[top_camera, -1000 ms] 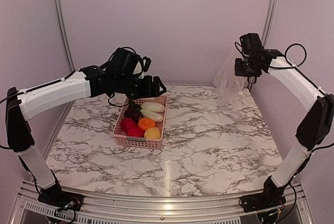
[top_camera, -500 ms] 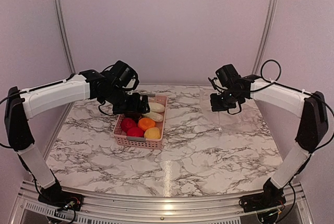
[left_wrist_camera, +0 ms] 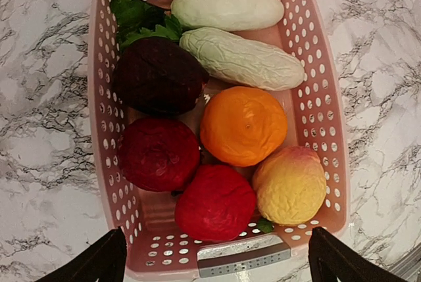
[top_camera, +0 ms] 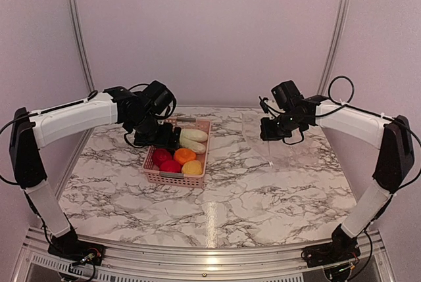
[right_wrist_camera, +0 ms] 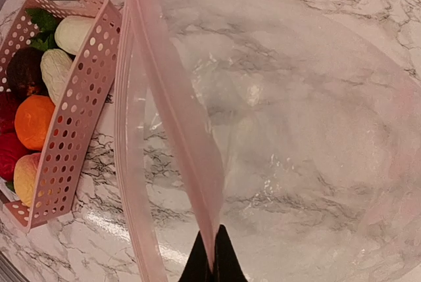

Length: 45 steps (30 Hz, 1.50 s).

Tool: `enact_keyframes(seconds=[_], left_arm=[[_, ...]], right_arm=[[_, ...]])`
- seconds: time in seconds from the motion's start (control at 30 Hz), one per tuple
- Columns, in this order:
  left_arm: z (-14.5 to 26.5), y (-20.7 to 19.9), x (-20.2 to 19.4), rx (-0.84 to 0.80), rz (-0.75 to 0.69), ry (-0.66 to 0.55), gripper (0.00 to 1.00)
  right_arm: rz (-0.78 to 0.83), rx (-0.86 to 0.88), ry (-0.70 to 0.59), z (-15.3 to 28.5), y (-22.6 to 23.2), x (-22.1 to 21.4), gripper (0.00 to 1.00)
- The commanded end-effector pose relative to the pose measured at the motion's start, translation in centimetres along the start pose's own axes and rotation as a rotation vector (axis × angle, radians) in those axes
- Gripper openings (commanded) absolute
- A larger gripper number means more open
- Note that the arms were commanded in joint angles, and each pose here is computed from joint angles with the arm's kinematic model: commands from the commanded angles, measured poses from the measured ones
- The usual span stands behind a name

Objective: Place the food in the zip-top bag and seal the zipper
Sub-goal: Pick up the fake fruit from the bin.

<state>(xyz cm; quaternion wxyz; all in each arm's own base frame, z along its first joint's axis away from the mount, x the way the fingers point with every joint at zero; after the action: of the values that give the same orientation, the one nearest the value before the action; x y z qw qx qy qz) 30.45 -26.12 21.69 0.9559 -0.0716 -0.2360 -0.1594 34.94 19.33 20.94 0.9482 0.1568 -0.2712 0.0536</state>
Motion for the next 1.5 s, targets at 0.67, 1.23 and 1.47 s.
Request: enact_keyframes(seconds=[0.67,1.23,1.47], left_arm=[[-4.6,-1.9,-2.2,0.059,-0.024,0.147,0.84],[-7.9,-1.8,-3.7,0.086,-0.036,0.231,0.76],[-8.5,-1.5,-3.7,0.125,-0.056,0.228,0.72]], right_arm=[[0.026,0.081,-0.062,1.9,1.6,1.8,0.00],[0.023,0.096,-0.050,1.7,1.8,1.7,0.00],[0.026,0.095,-0.045,1.7,1.9,1.6,0.00]])
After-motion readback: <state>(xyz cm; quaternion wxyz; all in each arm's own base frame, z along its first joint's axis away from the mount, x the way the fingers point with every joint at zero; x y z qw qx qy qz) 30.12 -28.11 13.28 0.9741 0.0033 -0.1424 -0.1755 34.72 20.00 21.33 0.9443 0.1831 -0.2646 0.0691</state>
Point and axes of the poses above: each gripper's point midway between its finger pads, its own z axis back along the fingers, its own y axis along the line the jaws close on, x = y × z, the point moved 6 cm from there along z, back along the fingers, and after that the axes turned 7 degrees about -z, right-handed, at the moved point
